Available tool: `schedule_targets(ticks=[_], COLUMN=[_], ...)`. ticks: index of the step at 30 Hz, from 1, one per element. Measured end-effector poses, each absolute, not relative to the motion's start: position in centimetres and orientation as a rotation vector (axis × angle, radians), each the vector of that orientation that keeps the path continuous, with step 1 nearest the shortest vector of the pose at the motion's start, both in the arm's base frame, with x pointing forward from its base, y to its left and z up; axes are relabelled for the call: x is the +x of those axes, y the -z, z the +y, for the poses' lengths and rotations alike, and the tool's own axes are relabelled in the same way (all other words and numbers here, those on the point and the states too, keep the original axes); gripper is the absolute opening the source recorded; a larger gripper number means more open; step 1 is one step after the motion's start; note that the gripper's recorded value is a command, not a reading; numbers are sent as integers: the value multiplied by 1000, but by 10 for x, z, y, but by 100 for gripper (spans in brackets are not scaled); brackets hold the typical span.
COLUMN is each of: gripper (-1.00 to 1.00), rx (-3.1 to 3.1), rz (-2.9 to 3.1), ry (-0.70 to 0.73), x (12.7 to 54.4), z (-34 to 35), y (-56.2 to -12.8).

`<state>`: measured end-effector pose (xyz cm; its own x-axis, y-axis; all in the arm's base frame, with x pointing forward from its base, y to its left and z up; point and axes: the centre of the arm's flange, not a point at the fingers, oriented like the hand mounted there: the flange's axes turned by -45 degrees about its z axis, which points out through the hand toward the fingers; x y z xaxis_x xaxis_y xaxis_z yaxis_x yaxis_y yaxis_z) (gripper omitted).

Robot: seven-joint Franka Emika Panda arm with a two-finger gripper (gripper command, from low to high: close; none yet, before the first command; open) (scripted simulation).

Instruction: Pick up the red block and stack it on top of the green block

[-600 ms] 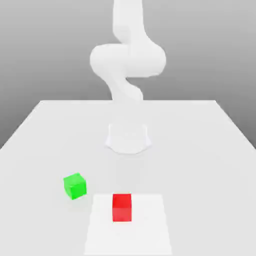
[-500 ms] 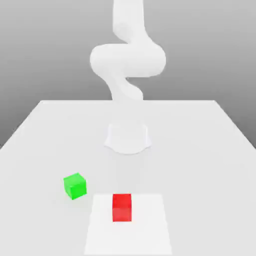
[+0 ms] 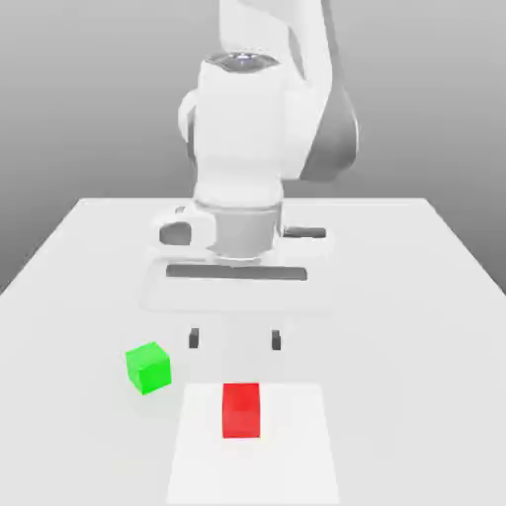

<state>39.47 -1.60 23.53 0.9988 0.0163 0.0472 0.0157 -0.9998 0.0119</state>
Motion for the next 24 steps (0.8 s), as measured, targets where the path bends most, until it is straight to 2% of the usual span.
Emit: schedule_targets(ticks=[2,7,8,15,21,24], gripper=[0,0,-100,-100,-100,-100], rx=[3139,3142,3142,3142,3142,3123], rz=[26,26,26,26,26,-204], ry=[-20,-2,-1,-1,-1,1], x=[385,381,381,381,381,370], z=[-16,-16,-16,-15,-16,-44], y=[-207,-156,-148,-147,-199,-215])
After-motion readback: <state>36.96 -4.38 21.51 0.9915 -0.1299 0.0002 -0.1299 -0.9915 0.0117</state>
